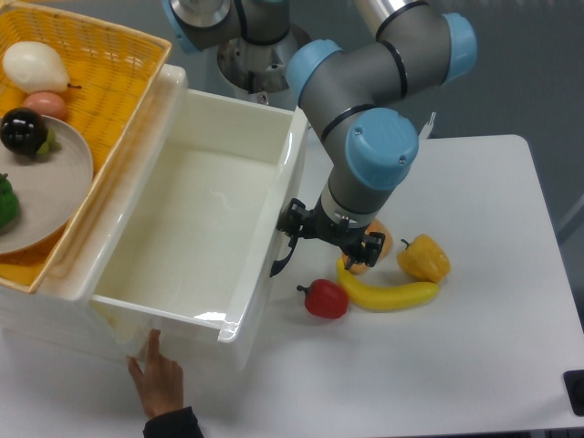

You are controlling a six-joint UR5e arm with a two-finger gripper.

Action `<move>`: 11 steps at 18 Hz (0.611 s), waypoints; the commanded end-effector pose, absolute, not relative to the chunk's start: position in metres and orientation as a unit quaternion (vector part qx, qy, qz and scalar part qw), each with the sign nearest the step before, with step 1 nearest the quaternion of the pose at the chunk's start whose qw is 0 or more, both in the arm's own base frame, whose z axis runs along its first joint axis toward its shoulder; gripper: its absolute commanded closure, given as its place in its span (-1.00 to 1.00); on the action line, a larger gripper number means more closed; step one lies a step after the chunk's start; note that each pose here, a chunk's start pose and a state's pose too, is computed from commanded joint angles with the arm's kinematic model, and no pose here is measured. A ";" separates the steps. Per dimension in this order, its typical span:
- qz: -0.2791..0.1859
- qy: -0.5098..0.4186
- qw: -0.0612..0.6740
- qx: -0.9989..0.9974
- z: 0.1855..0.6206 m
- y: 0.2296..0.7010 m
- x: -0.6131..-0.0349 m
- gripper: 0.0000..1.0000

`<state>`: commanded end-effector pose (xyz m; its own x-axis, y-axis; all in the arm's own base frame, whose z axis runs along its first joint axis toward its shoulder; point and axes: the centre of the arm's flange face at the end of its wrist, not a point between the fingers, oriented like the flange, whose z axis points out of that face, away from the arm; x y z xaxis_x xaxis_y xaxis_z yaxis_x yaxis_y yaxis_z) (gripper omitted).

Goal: Slide the top white drawer open
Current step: 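Hold the drawer handle with the drawer pulled fully open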

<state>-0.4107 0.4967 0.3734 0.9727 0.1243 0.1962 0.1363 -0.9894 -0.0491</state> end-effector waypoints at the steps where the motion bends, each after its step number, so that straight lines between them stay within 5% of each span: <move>1: -0.097 -0.066 0.031 -0.993 0.373 0.497 -0.411 -1.00; 11: -0.104 -0.071 0.040 -0.991 0.380 0.499 -0.403 -1.00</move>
